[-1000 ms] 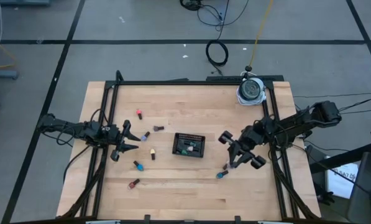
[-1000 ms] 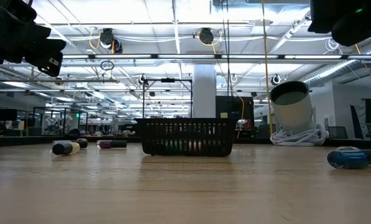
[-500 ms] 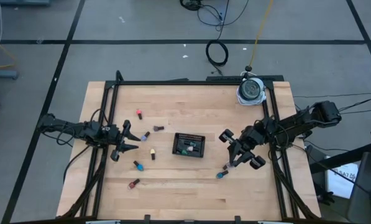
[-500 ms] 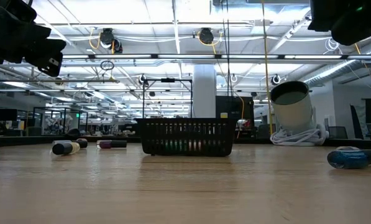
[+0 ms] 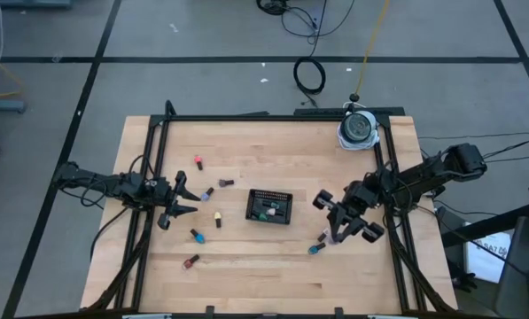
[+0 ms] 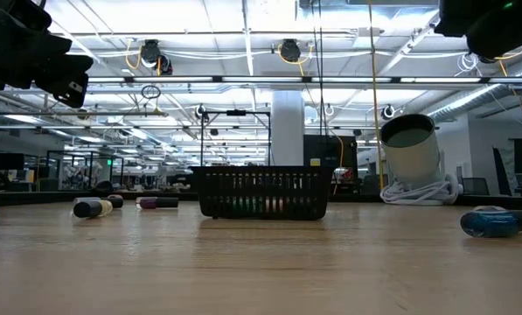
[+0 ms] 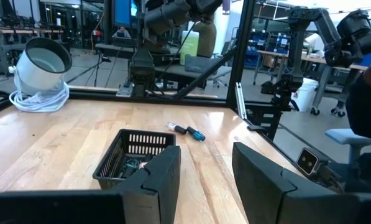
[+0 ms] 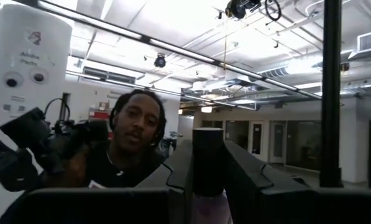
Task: Pick & Place Nail Polish
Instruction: Put the right purple nail polish into the black bin
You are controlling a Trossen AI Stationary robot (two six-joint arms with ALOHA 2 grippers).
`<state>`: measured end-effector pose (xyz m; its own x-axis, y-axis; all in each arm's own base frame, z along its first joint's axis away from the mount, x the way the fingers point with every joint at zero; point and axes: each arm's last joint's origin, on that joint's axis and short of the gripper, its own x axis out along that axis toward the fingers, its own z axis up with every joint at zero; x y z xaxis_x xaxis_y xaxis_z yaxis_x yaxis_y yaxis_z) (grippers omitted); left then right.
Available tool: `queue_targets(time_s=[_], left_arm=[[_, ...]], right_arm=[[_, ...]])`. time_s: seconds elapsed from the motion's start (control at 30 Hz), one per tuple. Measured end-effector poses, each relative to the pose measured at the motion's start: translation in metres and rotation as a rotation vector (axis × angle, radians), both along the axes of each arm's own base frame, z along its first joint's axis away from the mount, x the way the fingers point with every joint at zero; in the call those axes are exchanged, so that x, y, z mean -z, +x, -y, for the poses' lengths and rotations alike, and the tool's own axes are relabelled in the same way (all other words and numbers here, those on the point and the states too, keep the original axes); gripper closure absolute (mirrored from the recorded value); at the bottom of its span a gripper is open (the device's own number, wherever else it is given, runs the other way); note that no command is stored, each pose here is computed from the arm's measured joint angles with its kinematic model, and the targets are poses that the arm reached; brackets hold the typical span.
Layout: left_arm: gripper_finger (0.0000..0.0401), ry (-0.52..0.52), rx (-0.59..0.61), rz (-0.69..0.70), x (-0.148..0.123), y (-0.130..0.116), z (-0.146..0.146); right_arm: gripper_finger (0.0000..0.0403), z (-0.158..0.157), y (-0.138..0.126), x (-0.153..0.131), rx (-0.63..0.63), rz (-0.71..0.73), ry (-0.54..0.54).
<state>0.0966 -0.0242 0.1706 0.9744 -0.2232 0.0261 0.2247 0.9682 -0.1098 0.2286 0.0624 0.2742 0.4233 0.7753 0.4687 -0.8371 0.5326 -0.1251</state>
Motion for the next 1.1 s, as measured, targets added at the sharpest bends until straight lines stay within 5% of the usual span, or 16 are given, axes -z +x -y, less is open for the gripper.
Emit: queue_targets(time_s=[0.3, 0.9, 1.1], left_arm=[[0.0256, 0.000, 0.000, -0.001, 0.000, 0.000, 0.000], [0.0256, 0.000, 0.000, 0.000, 0.000, 0.000, 0.000], [0.0256, 0.000, 0.000, 0.000, 0.000, 0.000, 0.000]], right_arm=[[0.0353, -0.006, 0.000, -0.006, -0.061, 0.002, -0.005], [0.0352, -0.003, 0.010, 0.002, 0.104, 0.007, -0.068], [0.0352, -0.002, 0.015, 0.010, 0.095, -0.114, -0.071]])
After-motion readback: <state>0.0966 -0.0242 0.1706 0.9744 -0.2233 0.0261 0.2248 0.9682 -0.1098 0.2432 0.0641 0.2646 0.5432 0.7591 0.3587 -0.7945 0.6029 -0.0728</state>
